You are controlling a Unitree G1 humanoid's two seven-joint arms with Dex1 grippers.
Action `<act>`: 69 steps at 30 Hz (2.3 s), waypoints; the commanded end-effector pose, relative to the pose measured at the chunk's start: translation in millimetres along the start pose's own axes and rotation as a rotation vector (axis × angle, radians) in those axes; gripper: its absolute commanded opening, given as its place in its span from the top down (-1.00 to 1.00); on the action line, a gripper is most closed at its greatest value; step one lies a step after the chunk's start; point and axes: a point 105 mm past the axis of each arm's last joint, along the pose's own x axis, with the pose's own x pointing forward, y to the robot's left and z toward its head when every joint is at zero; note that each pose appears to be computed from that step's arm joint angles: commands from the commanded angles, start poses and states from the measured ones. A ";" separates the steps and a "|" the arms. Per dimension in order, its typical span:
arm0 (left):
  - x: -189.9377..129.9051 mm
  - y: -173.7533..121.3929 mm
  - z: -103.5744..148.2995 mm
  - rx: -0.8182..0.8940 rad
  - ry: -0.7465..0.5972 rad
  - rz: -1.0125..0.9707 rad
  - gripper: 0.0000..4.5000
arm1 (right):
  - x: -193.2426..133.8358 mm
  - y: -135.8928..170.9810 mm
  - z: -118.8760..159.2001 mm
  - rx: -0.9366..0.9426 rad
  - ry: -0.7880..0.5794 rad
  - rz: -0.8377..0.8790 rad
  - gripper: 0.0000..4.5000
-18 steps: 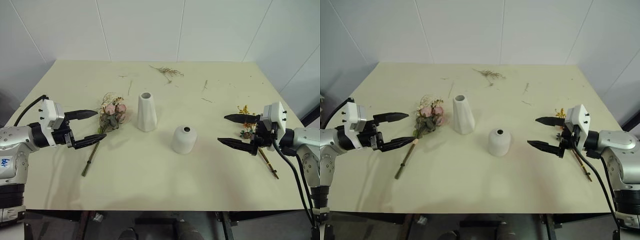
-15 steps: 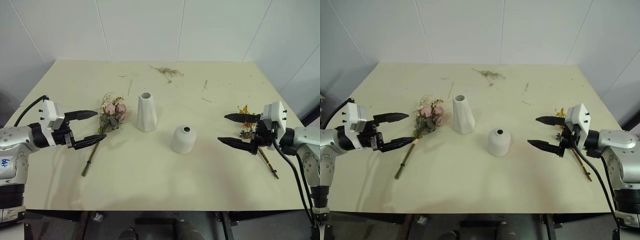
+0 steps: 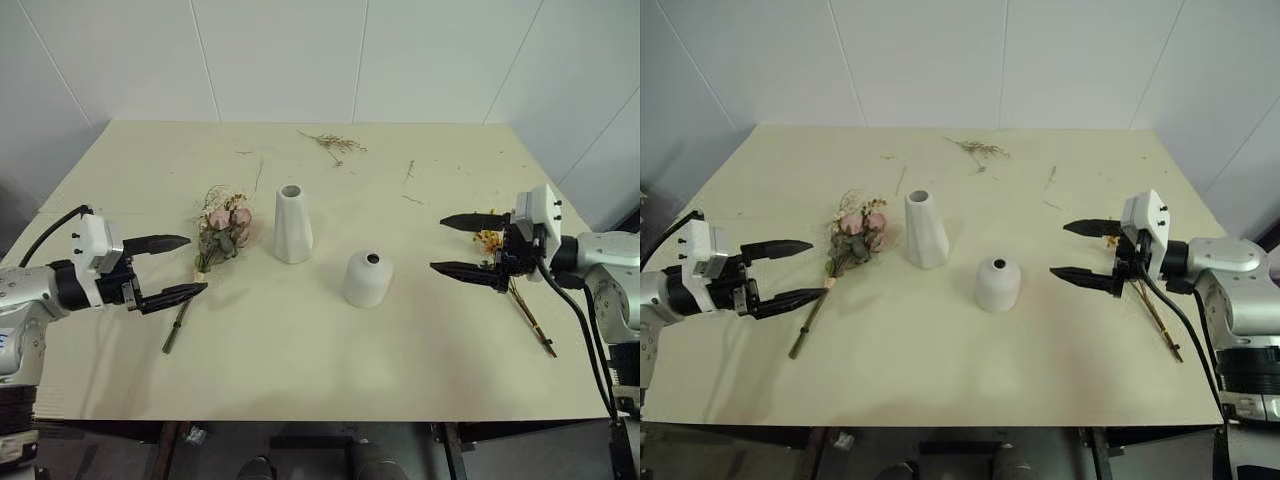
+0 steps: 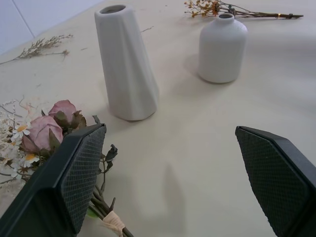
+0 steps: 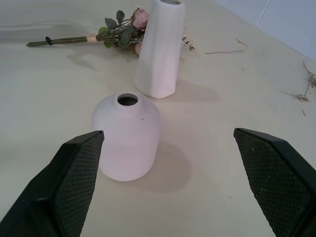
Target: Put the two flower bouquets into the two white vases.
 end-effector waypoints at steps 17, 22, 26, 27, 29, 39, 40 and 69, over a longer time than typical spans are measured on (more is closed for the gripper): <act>30.0 -10.8 26.5 0.029 -0.121 -0.161 -1.00 | -86.5 -41.3 -76.0 0.673 0.747 -0.429 -0.98; 23.7 -15.0 28.1 0.029 -0.115 -0.151 -1.00 | -96.4 -40.5 -103.2 0.696 0.885 -0.465 -0.98; 20.2 -21.4 29.1 0.019 -0.115 -0.141 -1.00 | -100.9 -43.0 -115.1 0.712 0.937 -0.484 -0.98; 19.5 -23.2 29.0 0.015 -0.114 -0.140 -1.00 | -100.0 -42.8 -116.2 0.719 0.941 -0.478 -0.98; 18.2 -27.3 28.6 0.009 -0.112 -0.137 -1.00 | -97.0 -39.8 -123.1 0.721 0.973 -0.452 -0.98; 16.0 -30.6 33.4 0.014 -0.109 -0.117 -1.00 | -78.3 -37.0 -129.6 0.719 0.955 -0.386 0.33; 16.3 -30.1 34.3 0.016 -0.110 -0.116 -1.00 | -77.5 -36.5 -129.7 0.720 0.952 -0.382 0.49; 22.1 25.1 40.6 0.048 -0.137 -0.107 -1.00 | 38.2 7.1 93.2 0.191 -0.650 -0.240 0.99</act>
